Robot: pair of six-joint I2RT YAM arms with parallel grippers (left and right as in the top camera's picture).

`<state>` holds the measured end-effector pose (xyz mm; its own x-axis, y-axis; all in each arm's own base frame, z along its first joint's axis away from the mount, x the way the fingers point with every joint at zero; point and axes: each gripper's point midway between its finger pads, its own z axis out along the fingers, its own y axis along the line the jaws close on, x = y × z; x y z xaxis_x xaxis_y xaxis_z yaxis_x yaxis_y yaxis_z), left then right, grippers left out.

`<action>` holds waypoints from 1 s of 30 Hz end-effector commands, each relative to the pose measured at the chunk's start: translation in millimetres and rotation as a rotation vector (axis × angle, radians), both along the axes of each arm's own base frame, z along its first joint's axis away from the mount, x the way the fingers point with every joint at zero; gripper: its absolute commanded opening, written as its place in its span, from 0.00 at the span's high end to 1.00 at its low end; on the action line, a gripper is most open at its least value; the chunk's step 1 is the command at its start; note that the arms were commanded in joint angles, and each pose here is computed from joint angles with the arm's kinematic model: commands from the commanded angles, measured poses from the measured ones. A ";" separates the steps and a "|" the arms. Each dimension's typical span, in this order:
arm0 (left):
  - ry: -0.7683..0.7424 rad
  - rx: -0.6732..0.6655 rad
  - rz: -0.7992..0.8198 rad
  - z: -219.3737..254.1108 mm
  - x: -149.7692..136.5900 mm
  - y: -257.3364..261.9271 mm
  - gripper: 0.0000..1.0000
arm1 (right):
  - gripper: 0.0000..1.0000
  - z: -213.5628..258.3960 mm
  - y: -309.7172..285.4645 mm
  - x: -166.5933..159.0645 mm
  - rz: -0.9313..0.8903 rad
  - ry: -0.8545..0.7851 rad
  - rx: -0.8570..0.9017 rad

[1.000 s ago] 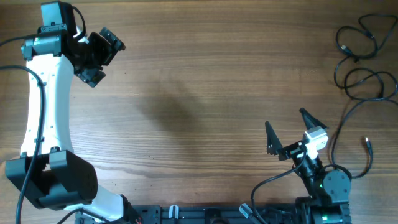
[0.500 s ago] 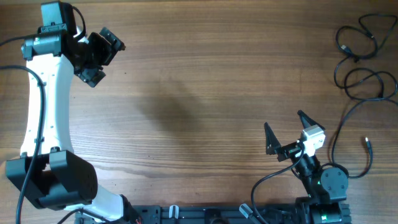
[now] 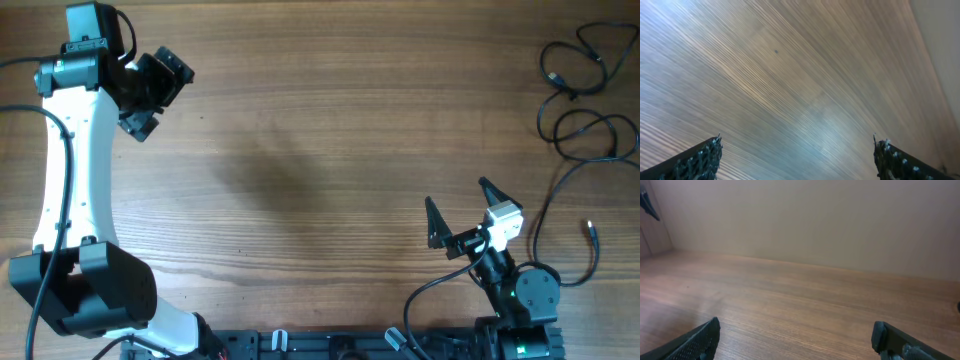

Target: Untangle cables

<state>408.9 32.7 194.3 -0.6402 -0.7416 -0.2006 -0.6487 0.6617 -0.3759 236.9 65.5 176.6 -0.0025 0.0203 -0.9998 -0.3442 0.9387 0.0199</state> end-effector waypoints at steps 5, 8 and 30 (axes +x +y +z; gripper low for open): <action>-0.230 0.142 -0.063 46.5 -13.1 -0.3 0.00 | 0.00 2.1 -2.6 0.4 -0.014 -0.009 0.006; -0.345 0.174 -0.092 50.1 -24.4 -5.7 0.00 | 0.00 2.1 -2.6 0.4 -0.014 -0.009 0.006; -1.070 0.454 -0.232 18.2 -143.6 -37.5 0.00 | 0.00 2.1 -2.6 0.4 -0.014 -0.009 0.007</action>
